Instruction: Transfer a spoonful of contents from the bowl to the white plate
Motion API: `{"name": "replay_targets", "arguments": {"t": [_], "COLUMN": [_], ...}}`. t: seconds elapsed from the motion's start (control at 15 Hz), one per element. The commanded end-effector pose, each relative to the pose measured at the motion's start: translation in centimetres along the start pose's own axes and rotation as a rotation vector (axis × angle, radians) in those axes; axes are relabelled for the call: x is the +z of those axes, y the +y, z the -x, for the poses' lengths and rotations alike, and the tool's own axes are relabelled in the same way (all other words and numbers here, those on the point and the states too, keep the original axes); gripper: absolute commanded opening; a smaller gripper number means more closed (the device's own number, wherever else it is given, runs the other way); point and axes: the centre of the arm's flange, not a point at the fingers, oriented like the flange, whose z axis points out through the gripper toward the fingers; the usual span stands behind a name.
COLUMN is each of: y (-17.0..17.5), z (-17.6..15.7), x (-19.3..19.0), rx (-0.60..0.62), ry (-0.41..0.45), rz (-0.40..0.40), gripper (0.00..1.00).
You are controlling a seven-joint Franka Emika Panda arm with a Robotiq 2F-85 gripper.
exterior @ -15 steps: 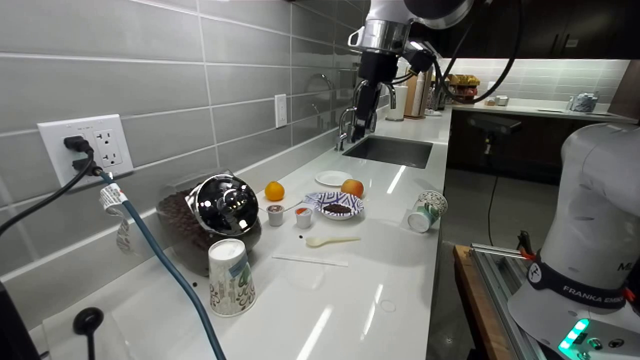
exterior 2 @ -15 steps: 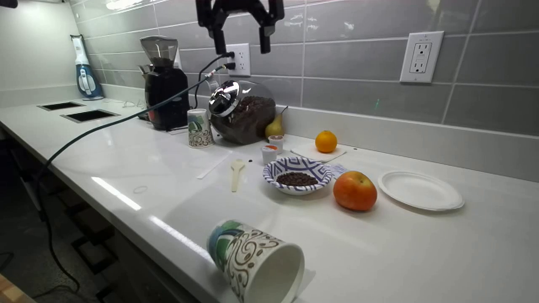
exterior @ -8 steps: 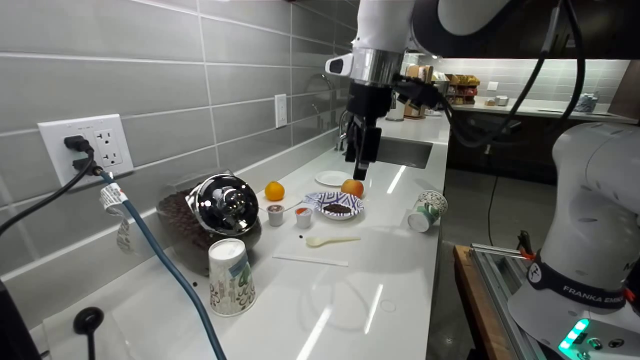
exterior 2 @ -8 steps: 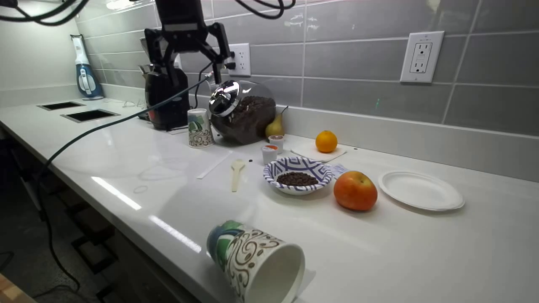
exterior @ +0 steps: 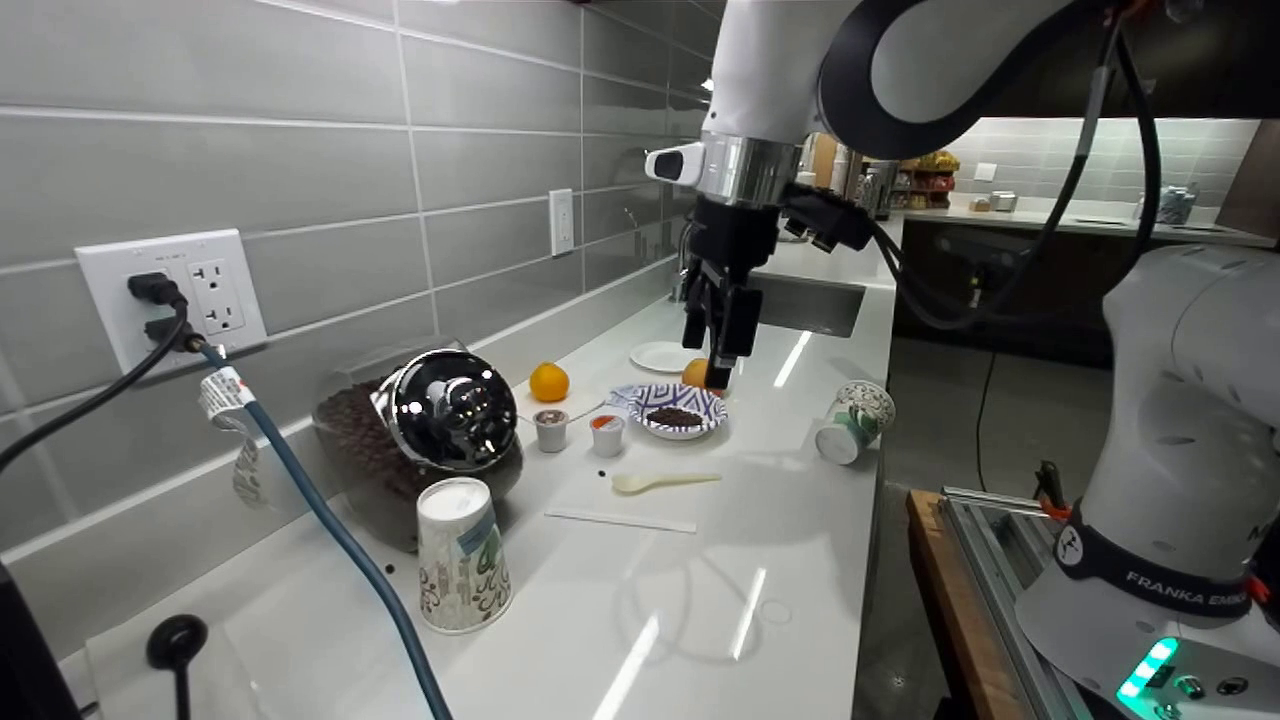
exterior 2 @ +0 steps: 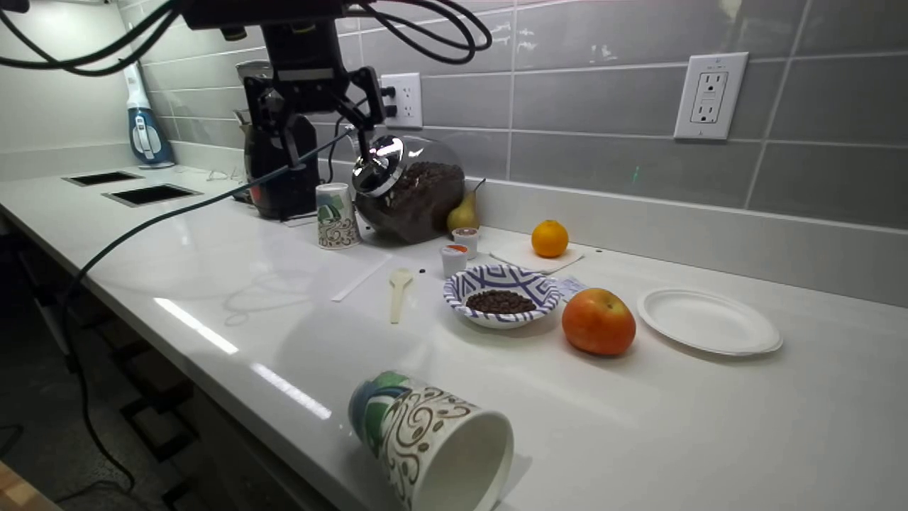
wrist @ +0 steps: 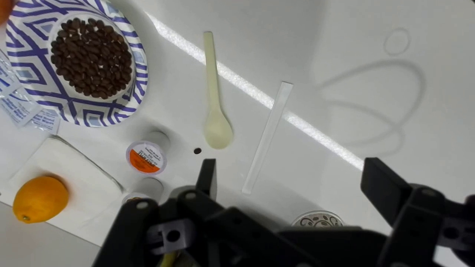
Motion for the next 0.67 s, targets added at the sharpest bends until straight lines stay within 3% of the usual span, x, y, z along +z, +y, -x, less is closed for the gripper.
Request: {"name": "replay_targets", "arguments": {"t": [0.0,0.6], "y": [-0.2,1.6], "z": [-0.2,3.5], "x": [3.1,11.0], "rx": [-0.041,-0.12], "ry": [0.031,0.027], "rz": [-0.063,-0.04], "gripper": [1.0,1.0]}}
